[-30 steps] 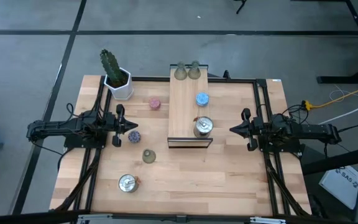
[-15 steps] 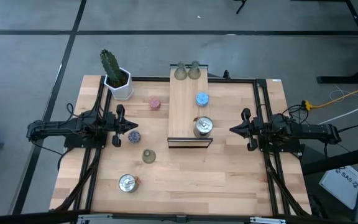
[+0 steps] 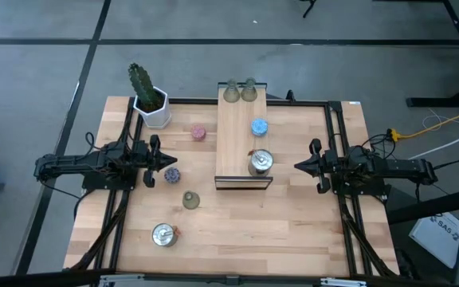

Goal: Pick & Place candle stick holders
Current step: Put the pink scented candle on the shelf

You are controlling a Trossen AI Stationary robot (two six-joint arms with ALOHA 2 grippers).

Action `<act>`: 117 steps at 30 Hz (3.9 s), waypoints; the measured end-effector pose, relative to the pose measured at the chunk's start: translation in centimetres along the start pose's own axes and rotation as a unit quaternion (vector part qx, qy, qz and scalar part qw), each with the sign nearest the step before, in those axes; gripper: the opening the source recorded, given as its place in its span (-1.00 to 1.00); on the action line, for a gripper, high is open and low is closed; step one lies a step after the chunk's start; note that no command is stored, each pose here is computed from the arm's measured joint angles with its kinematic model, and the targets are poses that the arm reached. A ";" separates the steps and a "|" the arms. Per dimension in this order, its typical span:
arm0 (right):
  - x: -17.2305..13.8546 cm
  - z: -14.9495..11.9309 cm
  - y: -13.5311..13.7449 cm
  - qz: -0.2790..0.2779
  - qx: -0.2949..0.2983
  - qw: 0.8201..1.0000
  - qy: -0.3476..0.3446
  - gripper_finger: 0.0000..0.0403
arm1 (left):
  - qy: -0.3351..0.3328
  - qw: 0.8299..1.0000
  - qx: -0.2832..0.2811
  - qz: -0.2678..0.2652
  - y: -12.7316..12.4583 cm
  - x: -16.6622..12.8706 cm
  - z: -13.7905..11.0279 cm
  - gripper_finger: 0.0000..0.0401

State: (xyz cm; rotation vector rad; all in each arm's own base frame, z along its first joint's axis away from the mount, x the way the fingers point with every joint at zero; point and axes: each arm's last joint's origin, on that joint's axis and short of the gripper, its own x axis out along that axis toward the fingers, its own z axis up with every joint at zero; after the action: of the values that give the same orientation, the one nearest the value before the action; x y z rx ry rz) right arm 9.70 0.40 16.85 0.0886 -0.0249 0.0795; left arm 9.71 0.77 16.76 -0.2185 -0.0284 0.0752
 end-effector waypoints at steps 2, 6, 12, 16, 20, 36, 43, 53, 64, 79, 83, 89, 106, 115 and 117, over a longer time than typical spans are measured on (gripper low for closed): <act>0.0 0.0 0.0 0.000 0.000 1.000 0.000 -0.97 | 0.000 1.000 -0.006 0.003 0.0 0.0 0.0 -0.97; 0.0 0.0 0.0 0.000 0.000 1.000 0.000 -0.97 | 0.000 1.000 -0.012 0.011 0.1 0.0 0.0 -0.97; 0.0 0.0 0.0 0.000 0.000 1.000 0.000 -0.97 | 0.004 0.998 -0.063 0.032 0.2 0.2 -0.2 -0.97; 0.0 0.0 0.0 0.000 0.000 1.000 0.000 -0.97 | 0.014 0.997 -0.067 0.034 0.2 0.3 -0.3 -0.97; 0.0 0.0 0.0 0.000 0.000 1.000 0.000 -0.97 | 0.011 0.997 -0.062 0.036 0.2 0.4 0.0 -0.98; 0.0 0.0 0.0 0.001 0.000 1.000 0.000 -0.97 | -0.021 0.997 -0.054 0.041 -0.4 0.2 2.9 -0.99; 0.0 0.0 0.0 0.000 0.000 1.000 0.000 -0.97 | -0.034 0.998 -0.038 0.040 -0.9 0.3 5.3 -0.99; 0.0 0.0 0.0 0.001 0.000 1.000 0.000 -0.97 | -0.037 0.998 -0.042 0.038 -1.7 0.9 8.9 -0.99; 0.0 0.0 0.0 0.001 0.000 1.000 0.000 -0.97 | -0.055 0.997 -0.043 0.031 -2.9 1.8 14.0 -0.99; 0.0 0.0 0.0 0.001 0.000 1.000 0.000 -0.97 | -0.052 0.997 -0.038 0.032 -4.1 3.3 19.6 -0.99; 0.0 0.0 0.0 0.001 0.000 1.000 0.000 -0.97 | -0.036 0.998 -0.034 0.035 -4.3 4.1 20.4 -0.99; 0.0 0.0 0.0 0.001 0.000 1.000 0.000 -0.97 | -0.029 0.999 -0.029 0.014 -4.9 4.8 22.4 -0.99; 0.0 0.0 0.0 0.001 0.000 1.000 0.000 -0.97 | 0.056 0.998 0.025 0.015 -5.2 6.4 23.4 -0.99; 0.0 0.0 0.0 0.001 0.000 1.000 0.000 -0.97 | 0.172 0.984 0.025 0.038 -4.6 8.3 20.7 -0.99; 0.0 0.0 0.0 0.001 0.000 1.000 0.000 -0.97 | 0.190 0.980 0.025 0.043 -4.5 8.6 20.3 -0.99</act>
State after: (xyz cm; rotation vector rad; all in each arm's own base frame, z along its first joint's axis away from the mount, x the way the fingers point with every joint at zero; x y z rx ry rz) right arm 9.70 0.40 16.85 0.0886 -0.0251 0.0806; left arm 17.90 1.46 37.69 -0.1807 0.3641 0.1181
